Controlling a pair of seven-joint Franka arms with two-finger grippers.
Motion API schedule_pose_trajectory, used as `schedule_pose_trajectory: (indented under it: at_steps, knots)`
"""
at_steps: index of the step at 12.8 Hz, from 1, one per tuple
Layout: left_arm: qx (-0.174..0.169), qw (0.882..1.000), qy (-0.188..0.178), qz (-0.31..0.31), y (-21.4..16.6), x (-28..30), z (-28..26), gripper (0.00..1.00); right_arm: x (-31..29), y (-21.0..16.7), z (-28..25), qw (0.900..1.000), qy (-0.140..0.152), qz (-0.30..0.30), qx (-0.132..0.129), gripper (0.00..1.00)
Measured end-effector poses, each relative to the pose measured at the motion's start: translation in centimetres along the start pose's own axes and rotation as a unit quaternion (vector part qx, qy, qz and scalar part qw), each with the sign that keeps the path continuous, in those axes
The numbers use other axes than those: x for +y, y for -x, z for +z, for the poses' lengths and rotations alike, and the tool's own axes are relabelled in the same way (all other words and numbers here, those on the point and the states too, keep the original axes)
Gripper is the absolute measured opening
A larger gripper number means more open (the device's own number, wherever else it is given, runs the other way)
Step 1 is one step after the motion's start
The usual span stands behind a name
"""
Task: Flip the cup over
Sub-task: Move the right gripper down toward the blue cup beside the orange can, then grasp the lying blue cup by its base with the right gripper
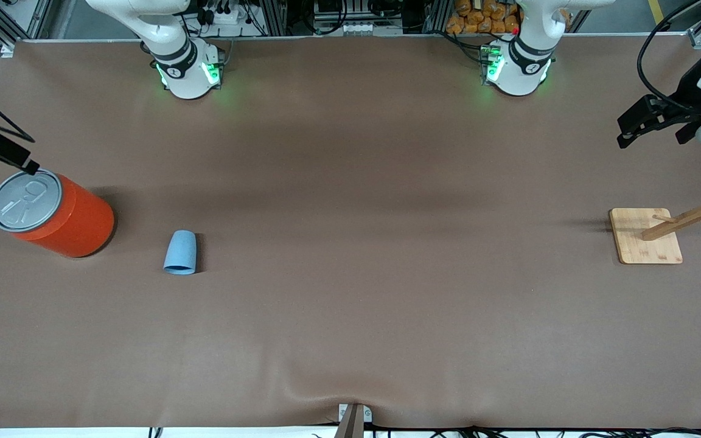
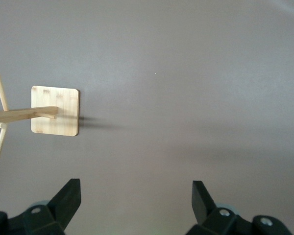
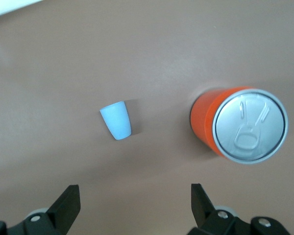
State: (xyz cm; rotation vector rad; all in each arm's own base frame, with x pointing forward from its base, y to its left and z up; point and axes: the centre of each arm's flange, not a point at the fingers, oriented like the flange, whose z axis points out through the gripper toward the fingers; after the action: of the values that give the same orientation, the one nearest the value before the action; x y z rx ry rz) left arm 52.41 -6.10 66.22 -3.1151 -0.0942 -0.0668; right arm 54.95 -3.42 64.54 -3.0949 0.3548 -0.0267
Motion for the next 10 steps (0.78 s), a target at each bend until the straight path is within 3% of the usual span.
schedule_pose_trajectory:
  at_steps: [4, 10]
  knots:
    - [-0.014, 1.000, -0.003, 0.000, 0.2, 0.0, 0.4, 1.00, 0.0, 0.0, 0.4, 0.999, 0.000, -0.035, -0.009, 1.00]
    - [-0.014, 1.000, -0.002, 0.000, 0.2, 0.0, 0.3, 1.00, -2.6, -5.6, 16.6, 0.989, 0.016, -0.051, -0.137, 1.00]
